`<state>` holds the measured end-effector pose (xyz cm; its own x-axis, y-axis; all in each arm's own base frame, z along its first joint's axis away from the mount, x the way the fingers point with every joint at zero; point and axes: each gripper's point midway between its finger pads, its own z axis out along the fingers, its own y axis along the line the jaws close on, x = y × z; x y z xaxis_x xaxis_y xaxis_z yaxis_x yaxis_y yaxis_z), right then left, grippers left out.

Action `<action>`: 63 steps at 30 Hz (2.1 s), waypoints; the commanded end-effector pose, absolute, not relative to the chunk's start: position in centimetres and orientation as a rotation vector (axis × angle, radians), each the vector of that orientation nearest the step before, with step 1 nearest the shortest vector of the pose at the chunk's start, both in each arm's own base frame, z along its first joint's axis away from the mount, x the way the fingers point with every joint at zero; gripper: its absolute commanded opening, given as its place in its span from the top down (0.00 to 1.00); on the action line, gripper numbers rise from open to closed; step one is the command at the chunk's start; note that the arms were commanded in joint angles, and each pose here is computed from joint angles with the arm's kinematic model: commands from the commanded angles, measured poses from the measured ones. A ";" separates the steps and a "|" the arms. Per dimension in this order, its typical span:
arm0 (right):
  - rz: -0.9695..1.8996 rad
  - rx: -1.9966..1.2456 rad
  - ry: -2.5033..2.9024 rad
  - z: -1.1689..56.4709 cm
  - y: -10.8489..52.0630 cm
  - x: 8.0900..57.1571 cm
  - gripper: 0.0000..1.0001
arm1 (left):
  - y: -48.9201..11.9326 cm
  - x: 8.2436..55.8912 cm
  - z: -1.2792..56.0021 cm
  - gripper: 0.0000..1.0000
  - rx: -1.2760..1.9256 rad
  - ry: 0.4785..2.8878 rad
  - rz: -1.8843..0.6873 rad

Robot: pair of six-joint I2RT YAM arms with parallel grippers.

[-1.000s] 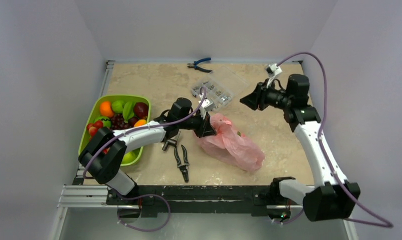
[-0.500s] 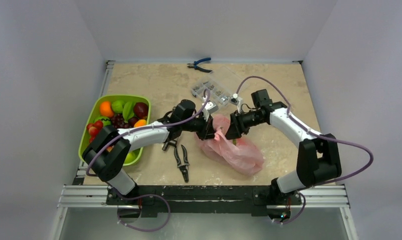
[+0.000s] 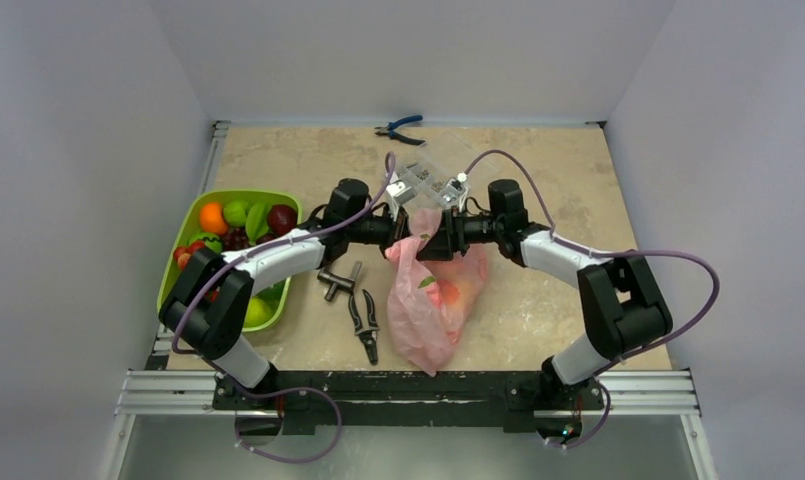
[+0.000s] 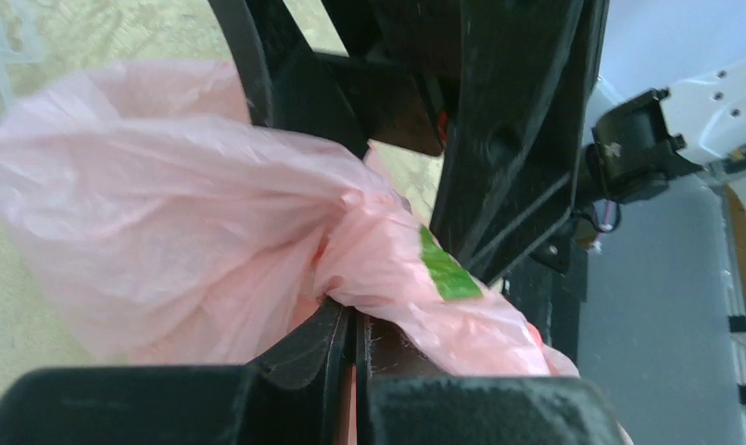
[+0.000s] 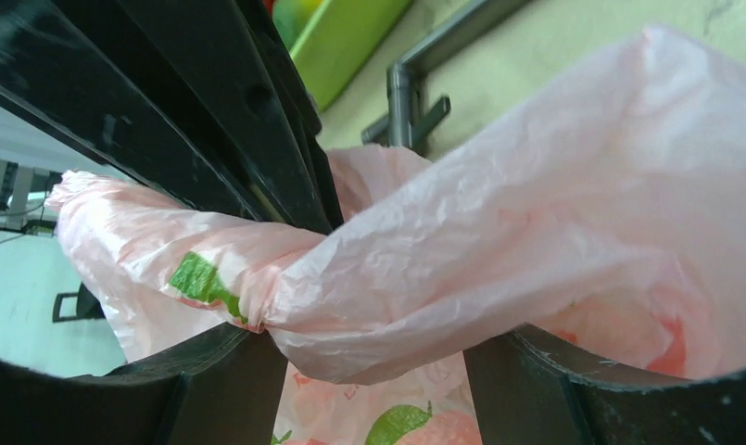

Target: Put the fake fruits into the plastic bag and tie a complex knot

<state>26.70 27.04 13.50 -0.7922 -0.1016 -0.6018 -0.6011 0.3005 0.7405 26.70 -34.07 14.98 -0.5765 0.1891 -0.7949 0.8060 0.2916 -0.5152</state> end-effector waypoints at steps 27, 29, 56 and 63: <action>1.278 -0.750 2.012 20.2 21.6 27.1 0.01 | -36.0 23.5 18.9 1.00 0.889 1.806 -1.622; 1.255 -0.774 2.024 20.8 20.6 26.8 0.03 | -36.1 23.6 18.8 1.00 0.894 1.803 -1.617; 1.444 -0.685 1.861 22.0 26.5 25.6 0.58 | -37.2 22.2 18.1 1.00 1.042 1.755 -1.610; 1.358 -0.732 1.926 19.1 25.8 25.2 0.38 | -37.8 22.6 19.8 1.00 1.013 1.702 -1.633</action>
